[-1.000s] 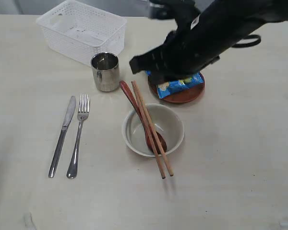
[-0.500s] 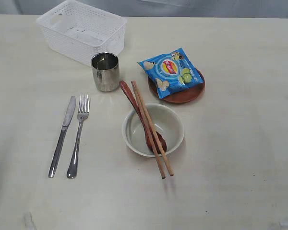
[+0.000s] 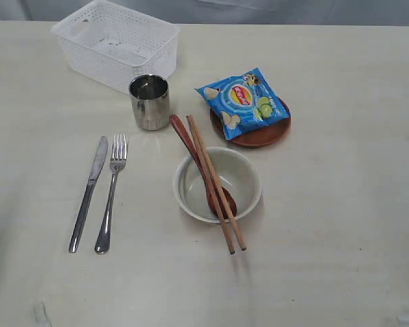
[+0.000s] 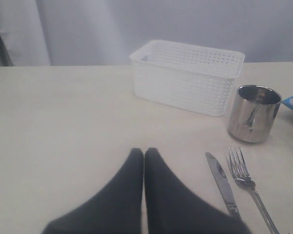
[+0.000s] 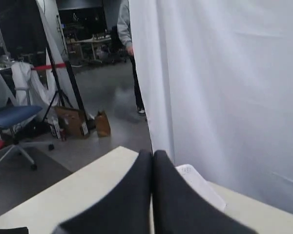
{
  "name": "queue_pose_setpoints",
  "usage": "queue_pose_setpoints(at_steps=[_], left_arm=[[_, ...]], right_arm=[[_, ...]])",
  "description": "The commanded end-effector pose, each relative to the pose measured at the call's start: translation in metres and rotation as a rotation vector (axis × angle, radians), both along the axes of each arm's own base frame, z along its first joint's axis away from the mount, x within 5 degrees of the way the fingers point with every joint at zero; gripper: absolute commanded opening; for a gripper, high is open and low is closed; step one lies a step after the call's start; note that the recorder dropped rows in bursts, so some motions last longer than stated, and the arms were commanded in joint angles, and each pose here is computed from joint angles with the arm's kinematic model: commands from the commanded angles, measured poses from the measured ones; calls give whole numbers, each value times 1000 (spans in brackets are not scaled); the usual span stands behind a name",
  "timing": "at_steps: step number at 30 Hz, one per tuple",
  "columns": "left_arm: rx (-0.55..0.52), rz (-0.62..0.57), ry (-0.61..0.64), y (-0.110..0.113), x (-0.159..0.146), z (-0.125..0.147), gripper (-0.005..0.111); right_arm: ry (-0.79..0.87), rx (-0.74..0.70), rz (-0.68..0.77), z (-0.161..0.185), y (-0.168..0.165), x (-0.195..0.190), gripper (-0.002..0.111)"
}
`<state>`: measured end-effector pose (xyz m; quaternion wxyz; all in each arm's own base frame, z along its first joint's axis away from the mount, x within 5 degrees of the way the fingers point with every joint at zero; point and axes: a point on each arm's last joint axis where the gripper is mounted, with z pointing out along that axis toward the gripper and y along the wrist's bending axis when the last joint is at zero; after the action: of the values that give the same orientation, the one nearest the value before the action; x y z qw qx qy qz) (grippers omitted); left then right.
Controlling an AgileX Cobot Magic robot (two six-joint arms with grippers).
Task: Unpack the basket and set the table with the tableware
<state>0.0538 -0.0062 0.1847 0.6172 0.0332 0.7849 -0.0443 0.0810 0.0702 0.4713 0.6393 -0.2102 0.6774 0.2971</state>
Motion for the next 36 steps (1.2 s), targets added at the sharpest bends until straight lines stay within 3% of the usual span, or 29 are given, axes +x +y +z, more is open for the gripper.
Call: queue_pose_setpoints(at_steps=[1, 6, 12, 26, 36], left_arm=[[-1, 2, -4, 0, 0, 0, 0], [-1, 2, -4, 0, 0, 0, 0], [-1, 2, -4, 0, 0, 0, 0], [-1, 2, -4, 0, 0, 0, 0], [-1, 2, -4, 0, 0, 0, 0]], right_arm=[[-91, 59, -3, 10, -19, -28, -1], [-204, 57, -26, 13, -38, -53, -1], [-368, -53, -130, 4, -56, -71, -1], [-739, -137, -649, -33, -73, -109, -1], [-682, -222, -732, -98, -70, -95, -1]])
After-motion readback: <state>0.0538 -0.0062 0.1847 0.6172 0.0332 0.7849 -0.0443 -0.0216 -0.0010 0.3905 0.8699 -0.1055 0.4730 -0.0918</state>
